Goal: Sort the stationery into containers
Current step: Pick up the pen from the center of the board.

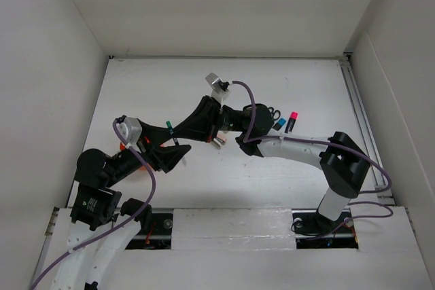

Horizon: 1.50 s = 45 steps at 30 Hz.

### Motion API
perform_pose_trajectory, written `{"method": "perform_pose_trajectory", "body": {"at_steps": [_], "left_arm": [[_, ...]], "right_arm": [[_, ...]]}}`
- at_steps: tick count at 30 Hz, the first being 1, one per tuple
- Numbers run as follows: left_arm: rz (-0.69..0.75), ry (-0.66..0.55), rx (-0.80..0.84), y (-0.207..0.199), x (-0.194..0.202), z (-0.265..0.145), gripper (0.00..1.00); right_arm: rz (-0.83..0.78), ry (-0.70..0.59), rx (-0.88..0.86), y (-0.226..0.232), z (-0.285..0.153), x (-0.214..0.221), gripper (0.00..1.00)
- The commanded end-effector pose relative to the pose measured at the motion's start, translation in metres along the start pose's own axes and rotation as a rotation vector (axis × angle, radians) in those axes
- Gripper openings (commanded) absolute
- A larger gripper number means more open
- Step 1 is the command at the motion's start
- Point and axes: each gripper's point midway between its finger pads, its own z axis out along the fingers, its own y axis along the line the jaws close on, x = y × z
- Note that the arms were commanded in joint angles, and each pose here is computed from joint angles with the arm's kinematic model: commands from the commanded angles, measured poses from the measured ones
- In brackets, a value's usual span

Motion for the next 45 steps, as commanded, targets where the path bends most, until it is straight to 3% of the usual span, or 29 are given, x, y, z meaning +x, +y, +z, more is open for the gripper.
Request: {"method": "perform_pose_trajectory", "body": {"at_steps": [1, 4, 6, 13, 16, 22, 32, 33, 35, 36, 37, 40, 41, 44, 45], "left_arm": [[0.037, -0.027, 0.043, -0.006, -0.008, 0.003, 0.56], [0.037, -0.027, 0.043, -0.006, -0.008, 0.003, 0.51], [0.037, -0.027, 0.043, -0.006, -0.008, 0.003, 0.42], [0.031, -0.017, 0.050, -0.006, -0.006, 0.004, 0.40], [0.031, -0.017, 0.050, -0.006, -0.006, 0.004, 0.30], [0.031, -0.017, 0.050, -0.006, -0.006, 0.004, 0.00], [0.040, -0.035, 0.001, 0.003, -0.009, 0.005, 0.00], [0.046, -0.047, -0.010, 0.003, -0.011, 0.003, 0.00], [0.045, -0.059, -0.041, 0.009, -0.014, 0.004, 0.00], [0.045, -0.059, -0.042, 0.009, -0.014, 0.004, 0.00], [0.045, -0.063, -0.053, 0.011, -0.014, 0.004, 0.00], [0.038, -0.045, -0.072, 0.017, -0.010, 0.007, 0.00], [0.038, -0.049, -0.084, 0.019, -0.011, 0.007, 0.00], [0.032, -0.042, -0.147, 0.034, -0.009, 0.009, 0.00], [0.027, -0.048, -0.192, 0.042, -0.009, 0.008, 0.00]], "right_arm": [[-0.244, -0.125, -0.246, 0.069, 0.006, -0.041, 0.00], [-0.252, -0.130, -0.254, 0.071, 0.005, -0.042, 0.00], [-0.253, -0.130, -0.255, 0.071, 0.004, -0.040, 0.00], [-0.246, -0.136, -0.270, 0.076, 0.003, -0.041, 0.00], [-0.253, -0.141, -0.277, 0.078, 0.004, -0.044, 0.00], [-0.259, -0.144, -0.283, 0.079, 0.004, -0.044, 0.00], [-0.262, -0.128, -0.290, 0.081, 0.004, -0.043, 0.01], [-0.264, -0.117, -0.295, 0.081, 0.004, -0.041, 0.06], [-0.270, -0.120, -0.301, 0.083, 0.004, -0.041, 0.31], [-0.285, -0.127, -0.299, 0.081, 0.001, -0.045, 0.45], [-0.275, -0.121, -0.289, 0.078, -0.001, -0.042, 0.64], [-0.283, -0.117, -0.271, 0.070, -0.010, -0.042, 0.76], [-0.287, -0.121, -0.265, 0.070, -0.014, -0.045, 0.84], [-0.312, -0.129, -0.229, 0.064, -0.031, -0.051, 0.98], [-0.324, -0.133, -0.219, 0.063, -0.037, -0.052, 0.99]]}}
